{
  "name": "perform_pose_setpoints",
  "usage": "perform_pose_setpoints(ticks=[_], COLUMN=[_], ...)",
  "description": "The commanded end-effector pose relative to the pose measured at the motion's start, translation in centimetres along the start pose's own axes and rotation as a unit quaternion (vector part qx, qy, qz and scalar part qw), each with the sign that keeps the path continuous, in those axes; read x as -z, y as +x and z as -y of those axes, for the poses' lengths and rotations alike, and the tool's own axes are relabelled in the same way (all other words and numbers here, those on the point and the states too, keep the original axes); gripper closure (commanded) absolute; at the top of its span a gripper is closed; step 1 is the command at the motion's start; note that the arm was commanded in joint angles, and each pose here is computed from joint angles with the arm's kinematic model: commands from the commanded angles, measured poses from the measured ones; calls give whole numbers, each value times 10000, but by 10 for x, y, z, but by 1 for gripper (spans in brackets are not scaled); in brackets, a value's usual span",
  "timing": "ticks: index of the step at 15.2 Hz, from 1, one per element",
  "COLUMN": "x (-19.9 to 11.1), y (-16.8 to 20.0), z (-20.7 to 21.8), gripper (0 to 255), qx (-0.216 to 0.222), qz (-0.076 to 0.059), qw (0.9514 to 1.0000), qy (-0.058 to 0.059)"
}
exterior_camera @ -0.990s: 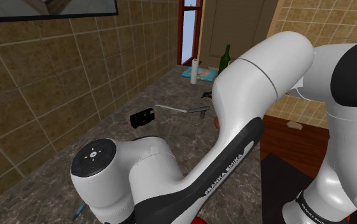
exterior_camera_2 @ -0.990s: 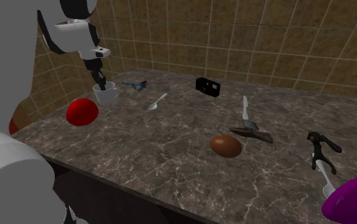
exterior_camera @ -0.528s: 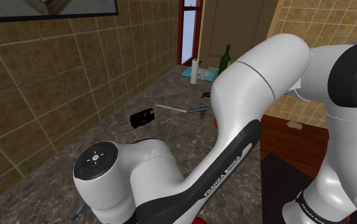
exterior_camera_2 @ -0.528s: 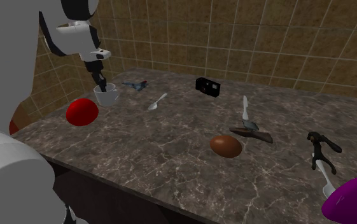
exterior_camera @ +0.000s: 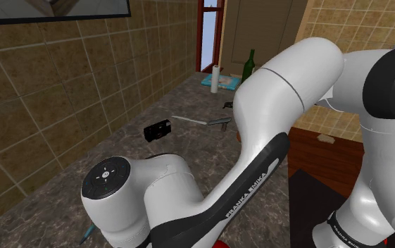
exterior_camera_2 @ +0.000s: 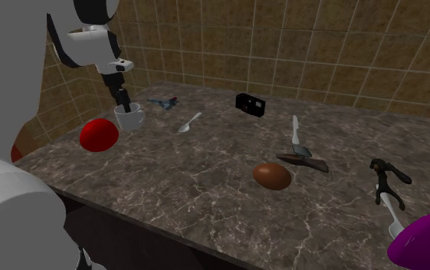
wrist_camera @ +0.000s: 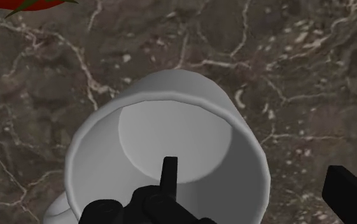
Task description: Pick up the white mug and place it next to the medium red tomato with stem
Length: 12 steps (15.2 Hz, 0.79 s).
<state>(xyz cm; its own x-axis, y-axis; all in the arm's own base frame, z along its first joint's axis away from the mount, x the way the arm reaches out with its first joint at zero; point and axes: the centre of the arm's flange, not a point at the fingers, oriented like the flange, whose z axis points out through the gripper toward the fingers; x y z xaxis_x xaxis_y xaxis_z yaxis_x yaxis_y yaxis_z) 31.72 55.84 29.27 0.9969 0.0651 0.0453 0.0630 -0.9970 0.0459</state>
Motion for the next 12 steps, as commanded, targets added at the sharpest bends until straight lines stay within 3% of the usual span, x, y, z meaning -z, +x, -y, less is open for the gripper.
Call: perform_pose_setpoints(ticks=[1, 4, 12], x=[13, 50, 50], y=[0, 0, 0], z=[0, 0, 0], gripper=[0, 0, 0], qx=[0, 0, 0], qz=[0, 0, 0], qw=[10000, 10000, 10000], qy=[0, 0, 0])
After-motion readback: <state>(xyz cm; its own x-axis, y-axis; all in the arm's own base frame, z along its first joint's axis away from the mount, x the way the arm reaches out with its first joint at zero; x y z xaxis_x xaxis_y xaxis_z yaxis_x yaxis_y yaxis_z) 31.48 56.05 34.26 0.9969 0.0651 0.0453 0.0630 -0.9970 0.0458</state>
